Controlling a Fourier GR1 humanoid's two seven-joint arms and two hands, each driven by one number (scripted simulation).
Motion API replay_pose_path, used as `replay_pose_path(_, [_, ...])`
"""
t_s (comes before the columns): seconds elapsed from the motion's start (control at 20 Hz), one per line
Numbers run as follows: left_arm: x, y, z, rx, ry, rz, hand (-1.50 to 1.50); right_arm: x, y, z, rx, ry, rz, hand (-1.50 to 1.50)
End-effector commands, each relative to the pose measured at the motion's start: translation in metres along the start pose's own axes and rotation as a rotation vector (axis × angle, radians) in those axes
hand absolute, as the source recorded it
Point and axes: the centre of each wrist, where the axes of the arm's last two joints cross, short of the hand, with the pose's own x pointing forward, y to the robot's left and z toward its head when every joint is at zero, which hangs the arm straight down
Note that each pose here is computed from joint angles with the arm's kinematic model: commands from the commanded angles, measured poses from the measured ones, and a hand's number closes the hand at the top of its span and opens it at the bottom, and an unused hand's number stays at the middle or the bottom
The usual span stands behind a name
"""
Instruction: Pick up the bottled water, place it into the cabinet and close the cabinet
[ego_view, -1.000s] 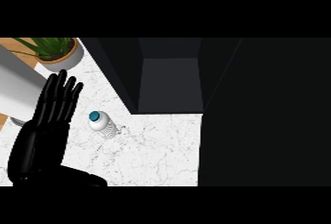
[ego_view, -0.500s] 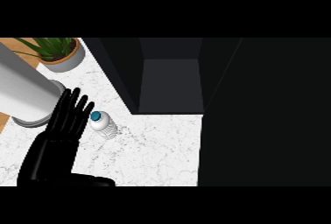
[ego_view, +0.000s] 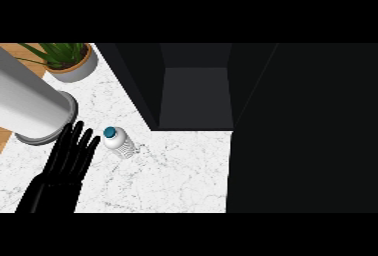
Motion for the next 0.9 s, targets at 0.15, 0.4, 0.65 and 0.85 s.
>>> replay_pose_path(0.15, [-0.005, -0.008, 0.008, -0.010, 0.001, 0.003, -1.50, 0.004, -0.006, 0.006, 0.029, -0.003, 0.010, -1.50])
replay_pose_path(0.4, [-0.011, 0.035, 0.024, 0.037, -0.055, -0.012, -1.50, 0.006, -0.003, 0.022, 0.021, 0.009, 0.030, -1.50])
replay_pose_path(0.65, [-0.018, 0.041, 0.017, 0.081, -0.045, -0.016, -1.50, -0.015, -0.009, 0.009, 0.008, -0.025, 0.010, -1.50])
replay_pose_path(0.85, [-0.019, 0.071, 0.017, 0.111, -0.029, -0.056, -1.50, -0.013, -0.008, 0.031, 0.034, -0.005, 0.025, -1.50])
